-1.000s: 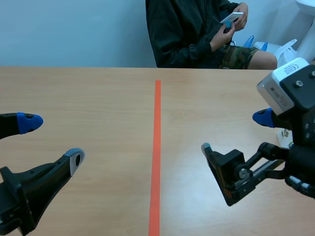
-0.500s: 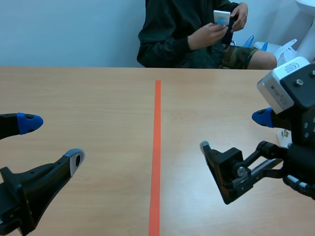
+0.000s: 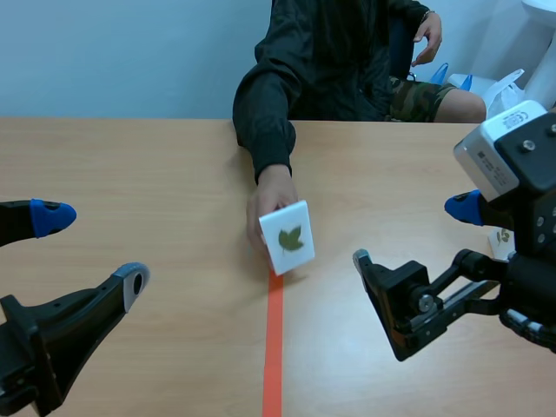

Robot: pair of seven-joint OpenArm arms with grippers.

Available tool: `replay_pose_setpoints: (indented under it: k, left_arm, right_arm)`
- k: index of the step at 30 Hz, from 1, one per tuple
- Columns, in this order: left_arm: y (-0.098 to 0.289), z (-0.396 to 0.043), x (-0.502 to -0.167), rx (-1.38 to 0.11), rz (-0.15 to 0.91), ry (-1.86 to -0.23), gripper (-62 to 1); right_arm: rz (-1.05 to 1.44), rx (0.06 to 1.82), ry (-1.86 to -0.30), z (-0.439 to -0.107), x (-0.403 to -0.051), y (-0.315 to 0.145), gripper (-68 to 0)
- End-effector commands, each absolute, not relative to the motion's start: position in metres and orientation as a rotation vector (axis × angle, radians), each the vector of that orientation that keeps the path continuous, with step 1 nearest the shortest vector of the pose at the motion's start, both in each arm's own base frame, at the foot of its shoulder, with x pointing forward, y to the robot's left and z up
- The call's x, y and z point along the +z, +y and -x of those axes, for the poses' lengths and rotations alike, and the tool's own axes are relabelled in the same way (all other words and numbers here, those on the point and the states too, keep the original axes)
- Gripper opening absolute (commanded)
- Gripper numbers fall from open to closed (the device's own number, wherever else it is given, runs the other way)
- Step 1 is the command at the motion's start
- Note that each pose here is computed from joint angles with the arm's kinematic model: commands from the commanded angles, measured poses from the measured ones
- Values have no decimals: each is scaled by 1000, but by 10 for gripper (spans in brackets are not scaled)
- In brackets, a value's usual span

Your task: Sort the leaf by its shape. The table is split by an orange tape line. A compound leaf with several leaflets goes to the left side, a simple leaf with one blade goes to the right side. Return to the home posture when a red brick is placed on the table.

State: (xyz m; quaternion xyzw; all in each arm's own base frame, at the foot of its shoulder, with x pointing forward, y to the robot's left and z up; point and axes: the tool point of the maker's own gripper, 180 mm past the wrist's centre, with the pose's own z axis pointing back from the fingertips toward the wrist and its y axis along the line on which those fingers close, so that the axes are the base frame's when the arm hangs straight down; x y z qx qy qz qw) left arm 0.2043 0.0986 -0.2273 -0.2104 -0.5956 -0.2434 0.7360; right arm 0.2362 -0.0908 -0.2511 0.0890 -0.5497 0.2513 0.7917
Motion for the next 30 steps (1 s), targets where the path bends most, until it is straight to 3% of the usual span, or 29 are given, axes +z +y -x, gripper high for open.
replay_pose_setpoints:
  k: [1,30]
  left_arm:
    - [94,-205,-219,-531,483,-1338,14]
    - [94,-202,-230,-546,471,-1276,14]
  right_arm:
    - [-192,546,-1210,-240,-244,-90,4]
    - [-188,546,-1198,-240,-246,-91,4]
